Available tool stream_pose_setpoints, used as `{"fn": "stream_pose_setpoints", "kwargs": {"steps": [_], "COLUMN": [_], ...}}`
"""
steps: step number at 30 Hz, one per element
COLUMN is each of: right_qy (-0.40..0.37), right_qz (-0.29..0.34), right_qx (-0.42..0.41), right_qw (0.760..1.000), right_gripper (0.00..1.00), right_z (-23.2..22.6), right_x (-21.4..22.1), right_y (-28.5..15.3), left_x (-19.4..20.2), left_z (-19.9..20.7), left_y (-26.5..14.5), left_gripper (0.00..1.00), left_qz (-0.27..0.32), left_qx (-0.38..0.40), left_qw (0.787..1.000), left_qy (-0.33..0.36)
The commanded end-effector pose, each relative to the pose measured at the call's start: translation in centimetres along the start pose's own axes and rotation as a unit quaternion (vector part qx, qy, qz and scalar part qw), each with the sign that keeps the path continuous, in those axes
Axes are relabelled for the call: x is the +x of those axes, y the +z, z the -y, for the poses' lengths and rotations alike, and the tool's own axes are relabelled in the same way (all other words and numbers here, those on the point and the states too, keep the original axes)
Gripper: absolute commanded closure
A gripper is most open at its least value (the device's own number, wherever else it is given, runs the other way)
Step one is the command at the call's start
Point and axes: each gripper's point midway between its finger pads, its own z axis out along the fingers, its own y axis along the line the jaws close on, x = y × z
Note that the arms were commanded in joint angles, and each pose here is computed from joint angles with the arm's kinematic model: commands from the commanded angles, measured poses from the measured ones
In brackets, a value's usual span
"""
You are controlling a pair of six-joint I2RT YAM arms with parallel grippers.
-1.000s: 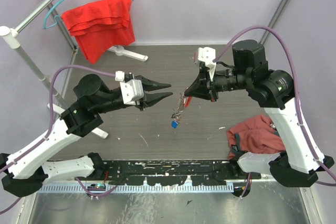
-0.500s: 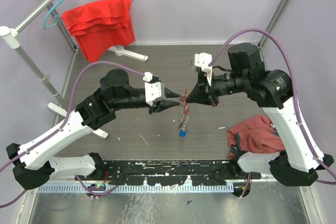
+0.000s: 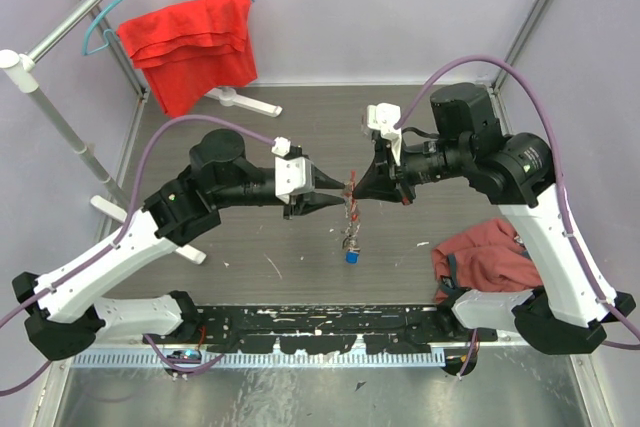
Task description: Put the keys on the keyring
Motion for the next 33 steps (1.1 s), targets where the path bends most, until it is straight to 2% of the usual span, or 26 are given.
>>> {"fn": "stream_pose_setpoints", "kwargs": {"steps": [1,7,14,21,27,31,33], "right_qy": [-0.023,-0.024,-0.026,-0.027,-0.029,-0.030,-0.031], "right_qz": [0.022,0.024,0.026,0.028,0.031,0.031,0.031], "right_qx": [-0.007,-0.010,-0.013,-0.020,-0.022,-0.021,-0.020], "right_qw": [0.999,0.999,0.999,0.999,0.999,0.999,0.999], "right_gripper": [0.99,0.99,0.99,0.99,0.99,0.99,0.99], "right_z": [-0.09,-0.25,-0.34,-0.63,-0.77,-0.74,-0.71], "right_x": [-1.28,-1.33,-1.50,-1.58,-1.75,-1.74,-1.71], "right_y": [0.16,0.23,0.35,0.47,0.51,0.52,0.53], "left_x": [-2.04,-2.06,-2.07,-1.79,-1.61,-1.58,-1.54], "left_z": [0.15,0.18,0.23,0.36,0.48,0.55,0.62], "left_y": [0.25,0.45,0.56,0.64,0.71,0.66,0.63], "left_gripper": [0.68,0.71,0.80,0.82,0.90,1.00,1.00], "left_qz": [0.026,0.027,0.029,0.024,0.022,0.020,0.019], "left_qx": [0.015,0.020,0.023,0.027,0.033,0.035,0.036], "left_qw": [0.999,0.999,0.999,0.999,0.999,0.999,0.999], "left_qy": [0.010,0.010,0.011,0.011,0.011,0.013,0.014]}}
